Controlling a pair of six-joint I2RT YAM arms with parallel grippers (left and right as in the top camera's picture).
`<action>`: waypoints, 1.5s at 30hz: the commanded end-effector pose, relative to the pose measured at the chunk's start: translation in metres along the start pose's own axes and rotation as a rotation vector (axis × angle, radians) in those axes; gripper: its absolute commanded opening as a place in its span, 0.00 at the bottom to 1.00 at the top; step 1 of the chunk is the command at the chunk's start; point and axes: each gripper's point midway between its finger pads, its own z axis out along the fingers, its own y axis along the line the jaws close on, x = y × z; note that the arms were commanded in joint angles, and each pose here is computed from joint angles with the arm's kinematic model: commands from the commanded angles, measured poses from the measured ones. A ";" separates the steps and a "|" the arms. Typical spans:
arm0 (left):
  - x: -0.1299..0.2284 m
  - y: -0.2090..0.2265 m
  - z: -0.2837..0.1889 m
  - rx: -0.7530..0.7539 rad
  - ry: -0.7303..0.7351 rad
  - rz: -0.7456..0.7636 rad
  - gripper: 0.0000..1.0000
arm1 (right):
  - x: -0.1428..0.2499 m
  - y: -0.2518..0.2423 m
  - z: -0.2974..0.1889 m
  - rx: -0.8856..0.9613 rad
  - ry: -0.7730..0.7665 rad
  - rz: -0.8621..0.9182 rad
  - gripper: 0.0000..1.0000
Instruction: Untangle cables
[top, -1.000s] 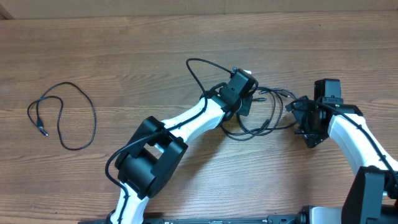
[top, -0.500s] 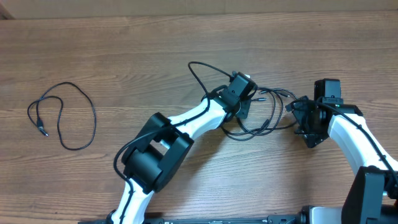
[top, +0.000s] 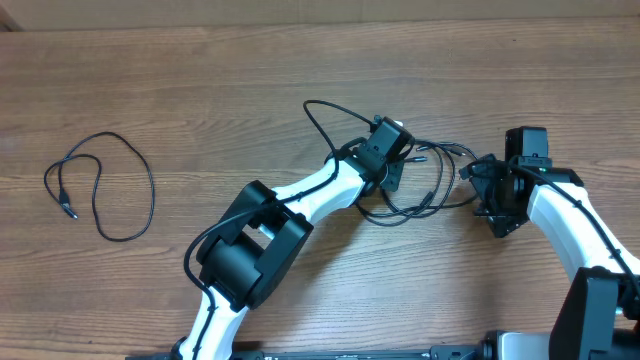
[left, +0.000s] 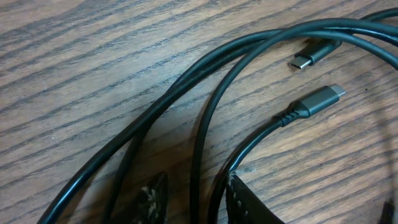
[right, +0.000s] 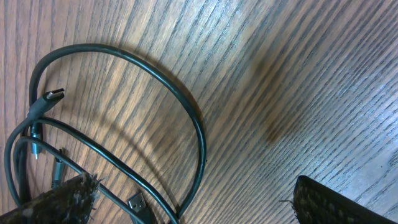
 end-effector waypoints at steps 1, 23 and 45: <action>0.022 0.007 0.014 -0.032 0.060 0.021 0.33 | -0.004 0.000 0.001 0.006 -0.016 0.002 1.00; 0.024 0.008 0.014 -0.035 0.067 0.022 0.42 | -0.004 0.000 0.001 0.006 -0.017 0.002 1.00; 0.034 0.013 0.013 -0.054 0.108 0.024 0.47 | -0.004 0.000 0.001 0.006 -0.017 0.002 1.00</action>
